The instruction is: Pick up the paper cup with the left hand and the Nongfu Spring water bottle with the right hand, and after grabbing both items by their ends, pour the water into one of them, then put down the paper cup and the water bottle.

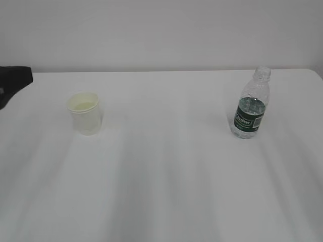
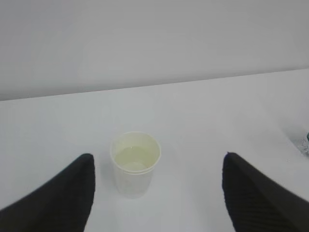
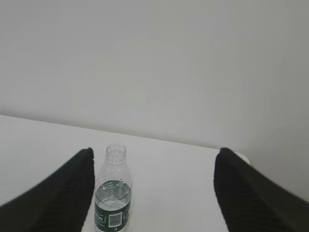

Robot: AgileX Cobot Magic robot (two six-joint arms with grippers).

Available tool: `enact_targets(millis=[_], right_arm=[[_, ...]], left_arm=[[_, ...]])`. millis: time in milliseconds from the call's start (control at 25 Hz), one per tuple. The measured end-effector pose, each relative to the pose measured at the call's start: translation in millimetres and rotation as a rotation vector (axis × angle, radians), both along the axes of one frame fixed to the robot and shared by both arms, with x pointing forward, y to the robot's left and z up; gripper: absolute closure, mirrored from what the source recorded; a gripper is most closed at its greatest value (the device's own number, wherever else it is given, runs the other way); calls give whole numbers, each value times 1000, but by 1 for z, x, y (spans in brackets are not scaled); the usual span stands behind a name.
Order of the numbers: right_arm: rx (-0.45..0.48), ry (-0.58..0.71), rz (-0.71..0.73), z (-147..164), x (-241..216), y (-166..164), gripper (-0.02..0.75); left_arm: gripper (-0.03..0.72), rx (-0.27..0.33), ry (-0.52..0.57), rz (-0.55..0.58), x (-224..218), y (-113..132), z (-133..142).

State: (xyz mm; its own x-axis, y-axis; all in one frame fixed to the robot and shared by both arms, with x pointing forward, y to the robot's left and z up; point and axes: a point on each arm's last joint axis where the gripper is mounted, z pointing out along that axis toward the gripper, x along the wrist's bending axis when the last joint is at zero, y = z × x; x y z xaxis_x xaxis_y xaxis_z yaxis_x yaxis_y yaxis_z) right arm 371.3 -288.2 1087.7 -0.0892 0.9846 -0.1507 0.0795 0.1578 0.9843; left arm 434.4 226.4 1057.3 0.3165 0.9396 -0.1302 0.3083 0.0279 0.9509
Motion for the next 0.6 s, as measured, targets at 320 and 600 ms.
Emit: enact_targets(millis=[320,600], right_arm=[[10,-8,-47,5,-38,-7,152],[43,76,-87,-3,-62,-12,152]], left_arm=[[102,-27,-65,-6,-33,12,26],[104,3,19,-17,-61,22,27]])
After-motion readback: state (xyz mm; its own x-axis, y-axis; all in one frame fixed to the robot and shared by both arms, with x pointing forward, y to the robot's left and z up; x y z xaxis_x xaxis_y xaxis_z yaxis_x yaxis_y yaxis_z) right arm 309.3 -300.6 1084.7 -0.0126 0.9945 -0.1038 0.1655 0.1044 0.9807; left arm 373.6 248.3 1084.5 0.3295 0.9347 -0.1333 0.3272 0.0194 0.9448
